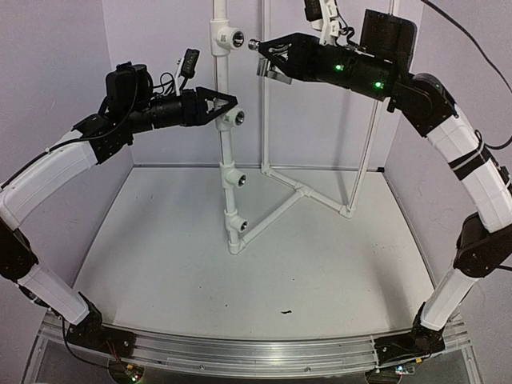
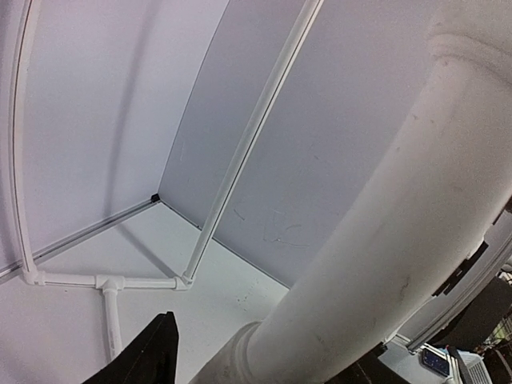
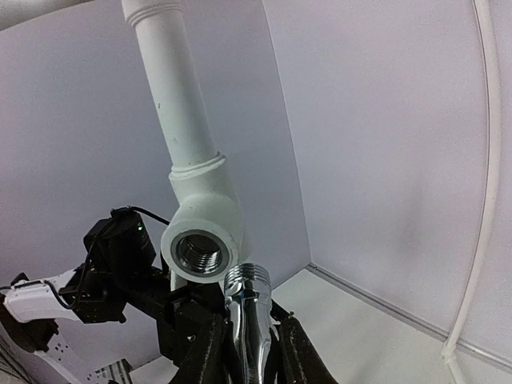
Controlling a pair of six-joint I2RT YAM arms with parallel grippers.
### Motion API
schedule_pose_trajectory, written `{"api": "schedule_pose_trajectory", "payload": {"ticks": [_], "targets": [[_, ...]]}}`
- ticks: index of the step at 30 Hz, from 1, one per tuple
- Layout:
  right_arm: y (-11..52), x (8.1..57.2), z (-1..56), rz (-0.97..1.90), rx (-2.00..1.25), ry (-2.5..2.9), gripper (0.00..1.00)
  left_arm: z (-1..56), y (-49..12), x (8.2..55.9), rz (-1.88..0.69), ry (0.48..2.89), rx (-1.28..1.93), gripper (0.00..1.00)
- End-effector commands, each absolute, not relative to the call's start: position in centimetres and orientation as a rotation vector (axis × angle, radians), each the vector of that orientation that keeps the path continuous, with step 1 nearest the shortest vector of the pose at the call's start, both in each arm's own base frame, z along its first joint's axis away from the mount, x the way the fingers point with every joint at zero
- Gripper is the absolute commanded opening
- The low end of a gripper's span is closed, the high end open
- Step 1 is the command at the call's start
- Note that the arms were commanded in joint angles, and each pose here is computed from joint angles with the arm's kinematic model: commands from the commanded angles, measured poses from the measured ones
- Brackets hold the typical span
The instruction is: Install the water faucets
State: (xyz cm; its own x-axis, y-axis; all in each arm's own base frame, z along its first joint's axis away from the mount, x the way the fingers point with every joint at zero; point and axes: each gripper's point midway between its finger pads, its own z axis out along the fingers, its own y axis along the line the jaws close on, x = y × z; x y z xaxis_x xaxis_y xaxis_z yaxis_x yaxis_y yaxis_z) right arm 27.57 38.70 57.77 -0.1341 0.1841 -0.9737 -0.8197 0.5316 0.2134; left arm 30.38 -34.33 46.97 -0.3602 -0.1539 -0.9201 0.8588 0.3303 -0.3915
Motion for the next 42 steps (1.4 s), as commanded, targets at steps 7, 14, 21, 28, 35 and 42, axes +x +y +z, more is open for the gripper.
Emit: {"api": "schedule_pose_trajectory", "payload": {"ticks": [7, 14, 21, 28, 35, 42], "targets": [[38.6, 25.9, 61.5, 1.233, -0.43, 1.431, 0.0, 47.6, -33.6, 31.6, -1.122, 1.512, 0.637, 0.37], [39.1, 25.2, 62.0, 1.332, -0.398, 1.44, 0.0, 46.6, -34.3, 31.3, -1.05, 1.519, 0.633, 0.26], [38.9, 26.8, 61.4, 1.32, -0.282, 1.477, 0.0, 45.9, -35.4, 30.6, -1.027, 1.526, 0.642, 0.2], [38.6, 27.3, 61.6, 1.341, -0.216, 1.485, 0.0, 45.2, -36.4, 29.7, -0.987, 1.525, 0.663, 0.16], [39.6, 27.5, 61.2, 1.456, -0.133, 1.531, 0.0, 44.5, -36.4, 29.8, -0.969, 1.536, 0.665, 0.14], [40.6, 27.8, 62.2, 1.722, 0.059, 1.524, 0.0, 43.8, -36.5, 29.8, -0.959, 1.543, 0.686, 0.12]]}}
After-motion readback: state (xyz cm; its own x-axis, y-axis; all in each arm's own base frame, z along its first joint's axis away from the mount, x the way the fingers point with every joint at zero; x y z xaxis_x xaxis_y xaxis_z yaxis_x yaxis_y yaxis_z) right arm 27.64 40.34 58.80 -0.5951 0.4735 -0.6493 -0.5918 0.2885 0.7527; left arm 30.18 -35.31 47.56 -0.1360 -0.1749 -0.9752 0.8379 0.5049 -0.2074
